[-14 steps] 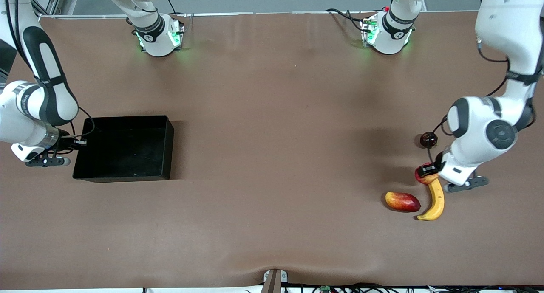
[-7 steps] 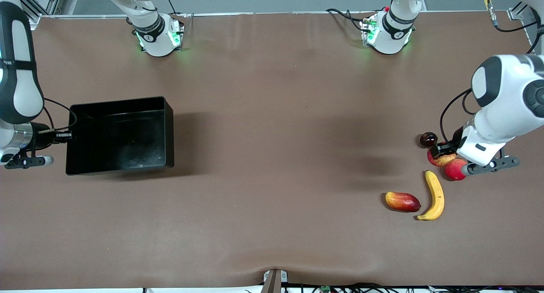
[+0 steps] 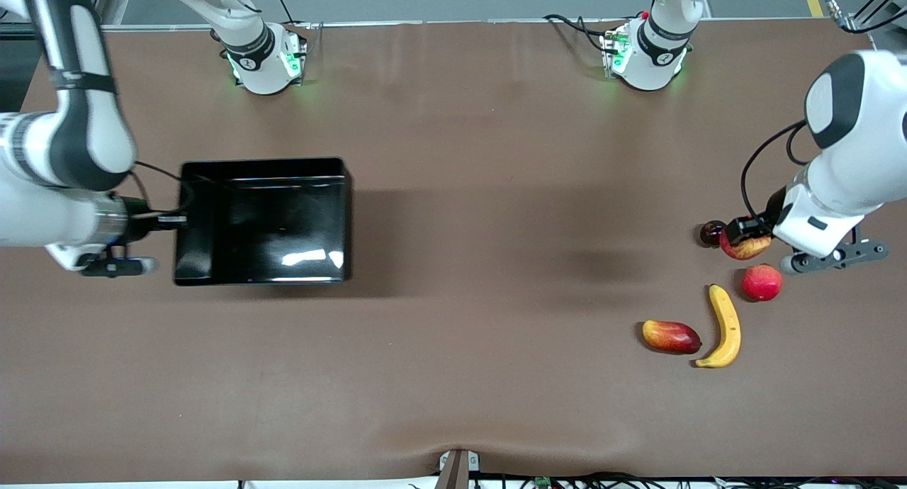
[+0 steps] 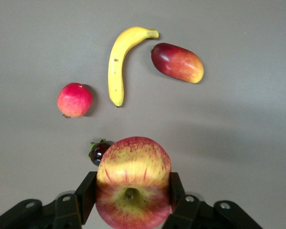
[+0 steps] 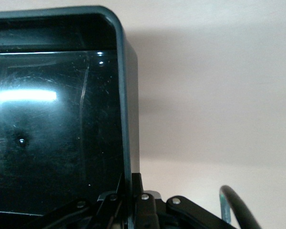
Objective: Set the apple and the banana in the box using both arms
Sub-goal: 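Drag the box inward with the right gripper while the left gripper carries the apple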
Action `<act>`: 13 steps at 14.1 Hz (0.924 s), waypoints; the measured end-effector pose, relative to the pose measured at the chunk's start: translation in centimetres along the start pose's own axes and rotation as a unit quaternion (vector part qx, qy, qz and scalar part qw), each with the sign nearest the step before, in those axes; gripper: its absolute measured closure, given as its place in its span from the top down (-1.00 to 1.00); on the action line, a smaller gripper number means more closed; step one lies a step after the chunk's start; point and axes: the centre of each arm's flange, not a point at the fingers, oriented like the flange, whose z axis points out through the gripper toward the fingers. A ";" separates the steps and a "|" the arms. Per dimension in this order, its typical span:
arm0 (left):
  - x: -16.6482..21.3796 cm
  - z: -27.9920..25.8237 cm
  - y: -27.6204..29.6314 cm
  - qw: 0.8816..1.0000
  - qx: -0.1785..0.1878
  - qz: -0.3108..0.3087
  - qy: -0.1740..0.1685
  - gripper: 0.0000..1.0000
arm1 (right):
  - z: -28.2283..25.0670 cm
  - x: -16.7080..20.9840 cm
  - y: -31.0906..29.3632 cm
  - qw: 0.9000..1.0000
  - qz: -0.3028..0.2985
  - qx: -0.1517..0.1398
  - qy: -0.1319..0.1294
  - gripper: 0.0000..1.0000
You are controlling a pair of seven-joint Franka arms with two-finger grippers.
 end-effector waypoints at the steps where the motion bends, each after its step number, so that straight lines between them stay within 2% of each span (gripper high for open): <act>1: -0.5 -0.9 0.5 1.000 0.001 0.004 0.002 0.30 | 0.6 -0.1 -2.5 1.000 0.003 0.004 0.000 -0.90; 3: -1.4 -2.4 1.5 1.000 0.002 0.012 0.006 0.30 | 2.0 -0.2 -7.5 1.000 0.012 0.010 0.012 -0.90; 5: -2.1 -3.4 2.4 1.000 0.001 0.011 0.013 0.30 | 4.0 -0.5 -13.3 0.999 0.023 0.021 0.041 -0.90; 8: -2.8 -4.1 4.2 1.000 -0.001 0.003 0.017 0.30 | 7.6 -2.2 -22.8 0.996 0.005 0.018 0.083 -0.90; 10: -3.4 -4.1 5.7 1.000 -0.003 -0.008 0.017 0.30 | 10.6 -3.2 -27.4 0.995 -0.001 0.020 0.097 -0.90; 13: -4.7 -4.0 9.5 1.000 -0.007 -0.024 0.014 0.30 | 15.4 -4.0 -31.8 0.994 -0.005 0.021 0.103 -0.90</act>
